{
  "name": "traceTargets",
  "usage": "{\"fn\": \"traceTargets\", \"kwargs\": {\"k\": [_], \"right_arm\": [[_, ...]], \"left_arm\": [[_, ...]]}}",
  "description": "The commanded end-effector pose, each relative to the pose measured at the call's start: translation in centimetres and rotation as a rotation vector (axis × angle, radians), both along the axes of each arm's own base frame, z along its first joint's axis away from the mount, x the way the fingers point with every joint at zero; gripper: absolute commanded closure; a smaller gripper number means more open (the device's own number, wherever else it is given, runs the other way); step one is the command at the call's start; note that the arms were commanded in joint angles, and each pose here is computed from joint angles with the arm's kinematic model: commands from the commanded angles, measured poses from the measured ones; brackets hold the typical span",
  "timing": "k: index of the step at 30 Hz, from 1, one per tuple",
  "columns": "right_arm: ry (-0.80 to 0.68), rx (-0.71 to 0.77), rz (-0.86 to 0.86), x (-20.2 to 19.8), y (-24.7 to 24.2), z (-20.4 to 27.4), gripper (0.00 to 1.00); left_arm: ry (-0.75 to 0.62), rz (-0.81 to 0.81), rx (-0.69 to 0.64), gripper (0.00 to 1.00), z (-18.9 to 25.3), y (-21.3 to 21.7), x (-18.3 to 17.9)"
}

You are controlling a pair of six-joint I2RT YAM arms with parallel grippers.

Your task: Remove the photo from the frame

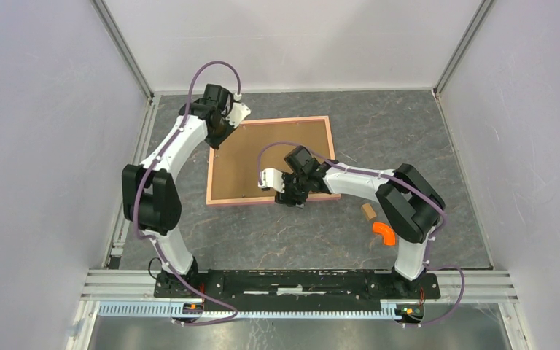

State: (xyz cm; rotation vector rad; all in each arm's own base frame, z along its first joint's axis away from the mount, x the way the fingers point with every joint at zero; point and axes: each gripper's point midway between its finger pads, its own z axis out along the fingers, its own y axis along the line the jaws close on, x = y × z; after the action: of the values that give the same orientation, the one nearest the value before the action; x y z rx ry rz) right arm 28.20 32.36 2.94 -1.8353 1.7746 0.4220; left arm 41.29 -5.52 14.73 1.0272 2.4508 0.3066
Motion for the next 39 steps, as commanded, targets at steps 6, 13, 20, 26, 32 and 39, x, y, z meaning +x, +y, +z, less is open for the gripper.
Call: {"fn": "traceTargets", "kwargs": {"k": [6,13,20,26,32,39], "right_arm": [[0.008,-0.008,0.02,-0.1,0.2,-0.8,0.59],[0.017,-0.015,0.022,-0.1,0.1,-1.0,0.73],[0.034,-0.025,0.032,-0.4,0.1,-1.3,0.82],[0.037,-0.029,0.034,-0.4,0.1,-1.3,0.84],[0.037,-0.033,0.03,-0.3,0.0,-1.4,0.9],[0.04,-0.038,0.028,-0.3,0.0,-1.5,0.97]], "left_arm": [[-0.058,-0.047,0.009,0.98,0.1,-0.3,2.5],[-0.02,-0.046,0.021,0.98,-1.6,-0.2,2.7],[-0.01,-0.04,0.057,0.98,-3.3,0.3,2.8],[-0.011,-0.029,0.093,0.98,-4.2,1.0,2.8],[0.014,-0.028,0.104,0.98,-5.3,1.3,2.6],[0.049,-0.031,0.113,0.98,-6.2,1.6,1.5]]}}
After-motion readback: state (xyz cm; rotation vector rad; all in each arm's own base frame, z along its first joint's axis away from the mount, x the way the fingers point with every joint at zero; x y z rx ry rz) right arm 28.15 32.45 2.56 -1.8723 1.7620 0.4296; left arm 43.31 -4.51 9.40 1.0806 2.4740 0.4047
